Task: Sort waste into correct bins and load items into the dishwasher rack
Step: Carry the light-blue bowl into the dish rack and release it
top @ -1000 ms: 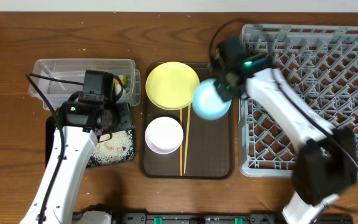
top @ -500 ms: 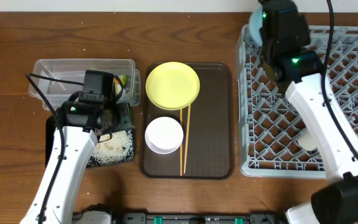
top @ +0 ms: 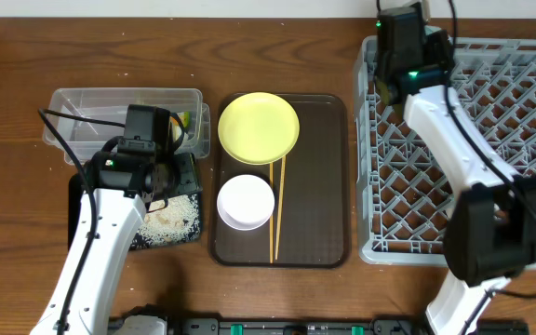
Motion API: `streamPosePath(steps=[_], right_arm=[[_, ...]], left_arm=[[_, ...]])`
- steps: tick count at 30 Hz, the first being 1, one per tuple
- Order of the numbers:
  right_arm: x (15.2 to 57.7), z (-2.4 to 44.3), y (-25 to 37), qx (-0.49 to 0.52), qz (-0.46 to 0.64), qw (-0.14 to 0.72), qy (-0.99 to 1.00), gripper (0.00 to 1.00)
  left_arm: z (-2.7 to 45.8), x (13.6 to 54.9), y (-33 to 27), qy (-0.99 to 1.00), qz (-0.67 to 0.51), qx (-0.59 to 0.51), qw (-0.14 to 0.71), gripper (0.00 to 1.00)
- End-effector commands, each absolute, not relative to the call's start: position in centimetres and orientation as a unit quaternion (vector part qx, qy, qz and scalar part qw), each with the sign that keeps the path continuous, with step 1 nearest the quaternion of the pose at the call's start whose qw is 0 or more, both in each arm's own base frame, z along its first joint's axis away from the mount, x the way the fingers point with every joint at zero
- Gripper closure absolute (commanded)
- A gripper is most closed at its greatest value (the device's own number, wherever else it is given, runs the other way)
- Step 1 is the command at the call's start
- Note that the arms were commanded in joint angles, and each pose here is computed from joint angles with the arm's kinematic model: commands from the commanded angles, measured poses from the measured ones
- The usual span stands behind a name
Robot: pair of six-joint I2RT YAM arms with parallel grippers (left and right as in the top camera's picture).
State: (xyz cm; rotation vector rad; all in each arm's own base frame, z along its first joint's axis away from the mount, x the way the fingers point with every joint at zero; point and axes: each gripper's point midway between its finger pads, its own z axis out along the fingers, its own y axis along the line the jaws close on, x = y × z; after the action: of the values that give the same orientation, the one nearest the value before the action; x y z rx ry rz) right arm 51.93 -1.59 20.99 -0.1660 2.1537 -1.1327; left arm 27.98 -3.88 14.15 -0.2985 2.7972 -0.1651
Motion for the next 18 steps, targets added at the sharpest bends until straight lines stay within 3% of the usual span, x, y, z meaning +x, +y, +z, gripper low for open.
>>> streamPosePath(steps=[1,18], right_arm=[[51.7,19.6,-1.8,-0.054,-0.489,0.314,0.812,0.99],[49.4,15.4,1.3,-0.055,-0.475,0.283,0.831,0.99]], left_arm=[[14.4,28.2,-3.5,0.979,-0.051,-0.109,0.166,0.4],[14.4,28.2,-3.5,0.979,-0.051,-0.109,0.166,0.4]])
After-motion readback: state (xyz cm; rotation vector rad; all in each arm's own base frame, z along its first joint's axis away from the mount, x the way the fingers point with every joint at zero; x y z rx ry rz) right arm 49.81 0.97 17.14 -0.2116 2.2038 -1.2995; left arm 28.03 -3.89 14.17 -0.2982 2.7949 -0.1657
